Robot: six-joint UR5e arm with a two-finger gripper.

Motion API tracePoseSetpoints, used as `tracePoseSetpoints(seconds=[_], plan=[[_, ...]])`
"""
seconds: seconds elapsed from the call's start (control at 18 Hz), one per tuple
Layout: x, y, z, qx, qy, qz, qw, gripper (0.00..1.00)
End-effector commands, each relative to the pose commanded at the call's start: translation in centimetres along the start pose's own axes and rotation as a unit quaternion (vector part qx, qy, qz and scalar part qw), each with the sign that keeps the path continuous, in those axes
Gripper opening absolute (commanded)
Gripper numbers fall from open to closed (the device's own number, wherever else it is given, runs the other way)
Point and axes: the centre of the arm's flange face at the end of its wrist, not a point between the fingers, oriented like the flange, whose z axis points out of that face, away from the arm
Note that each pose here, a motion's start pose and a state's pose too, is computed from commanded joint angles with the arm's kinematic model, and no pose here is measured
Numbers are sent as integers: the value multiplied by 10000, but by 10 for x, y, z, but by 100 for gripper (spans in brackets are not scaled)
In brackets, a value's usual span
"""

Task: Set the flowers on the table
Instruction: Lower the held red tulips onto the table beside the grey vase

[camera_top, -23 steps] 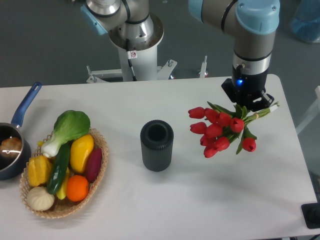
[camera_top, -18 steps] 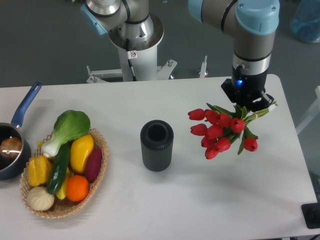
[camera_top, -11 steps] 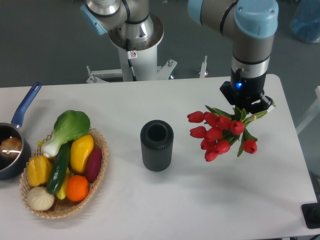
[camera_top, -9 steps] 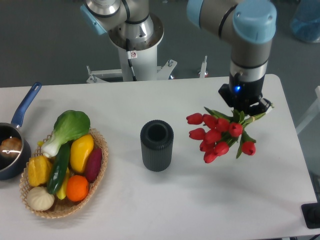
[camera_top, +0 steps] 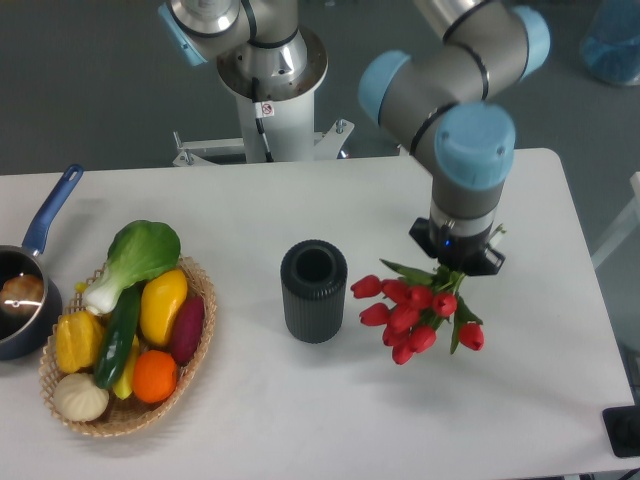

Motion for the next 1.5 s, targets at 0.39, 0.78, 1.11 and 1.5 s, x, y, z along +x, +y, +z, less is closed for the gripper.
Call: tracePoseSetpoints(seconds=[0.39,0.78,1.11,1.5], plan=[[6,-11,24,8,20,33,10000,6],[5,-15,33,-4,64,-1,10000,18],[6,-19,38,-13,82,9,10000,74],[0,-6,-6,186,-372,-74,9991,100]])
